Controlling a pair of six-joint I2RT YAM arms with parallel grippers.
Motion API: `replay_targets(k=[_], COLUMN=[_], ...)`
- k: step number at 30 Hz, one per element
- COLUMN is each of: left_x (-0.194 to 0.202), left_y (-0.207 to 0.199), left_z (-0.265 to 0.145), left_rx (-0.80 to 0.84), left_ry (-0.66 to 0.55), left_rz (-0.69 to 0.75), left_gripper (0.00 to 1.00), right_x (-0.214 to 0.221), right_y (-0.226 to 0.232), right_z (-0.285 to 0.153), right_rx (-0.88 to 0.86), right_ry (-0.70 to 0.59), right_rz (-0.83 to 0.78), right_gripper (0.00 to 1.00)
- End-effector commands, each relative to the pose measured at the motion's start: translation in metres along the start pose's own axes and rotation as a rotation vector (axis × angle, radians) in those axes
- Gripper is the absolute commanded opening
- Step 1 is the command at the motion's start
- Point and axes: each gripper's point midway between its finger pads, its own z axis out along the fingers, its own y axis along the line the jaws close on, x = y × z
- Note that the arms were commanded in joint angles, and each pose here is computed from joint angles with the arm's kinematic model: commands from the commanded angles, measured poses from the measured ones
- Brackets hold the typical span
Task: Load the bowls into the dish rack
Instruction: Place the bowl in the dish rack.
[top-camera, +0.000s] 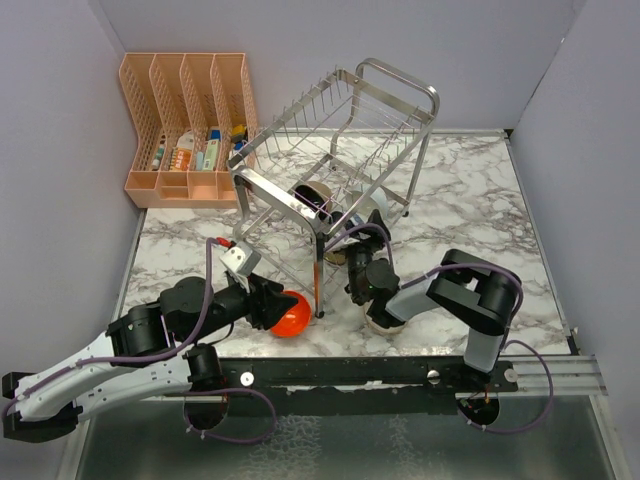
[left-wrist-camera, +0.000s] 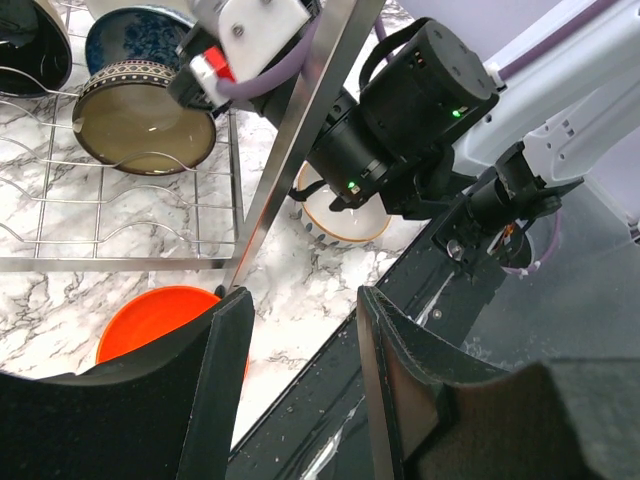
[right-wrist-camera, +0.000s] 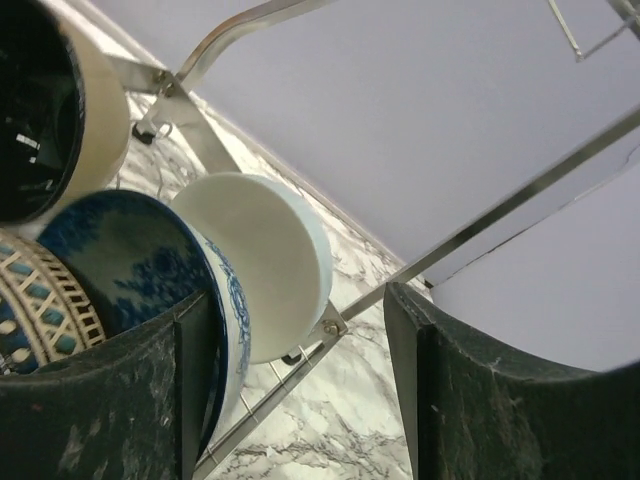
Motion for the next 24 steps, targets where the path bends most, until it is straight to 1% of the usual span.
replay_targets(k=[1,8,14,16,21,24], left_x=[-0.005,-0.003,-0.003,-0.002,-0.002,-0.002], left_y=[-0.001,-0.002,-0.001,-0.001,-0.001,-0.001], left_z=[0.003,0.005,0.004,0.004,0.004,0.004], left_rx=[0.001,0.004,0.005,0.003,0.003,0.003], left_ry=[-0.024,-0.018,-0.022,-0.023,-0.021,-0.025], left_rz=[0.003,0.004,0.000,0.001,0.003,0.002], left_gripper=[0.49,0.49,0.49,0.49,0.49,0.49], right_x=[-0.028,-0.033,-0.036,-0.039,-0.051,-0.054], right_y=[-0.038,-0.041,-0.036,-0.033,-0.013,-0.015], right_z=[0.002,0.004,0.004,0.003,-0.001,-0.002], right_rx=[0.095,0.089,0.044,0.016,-0.148,-0.163], right_ry=[-0.068,-0.059,-0.060,-0.064,-0.056,-0.058], right_rz=[0.248,0.271,0.318,0.349,0.439,0.469], right_gripper=[0.65,0.69,0.70,0.70,0.70,0.70])
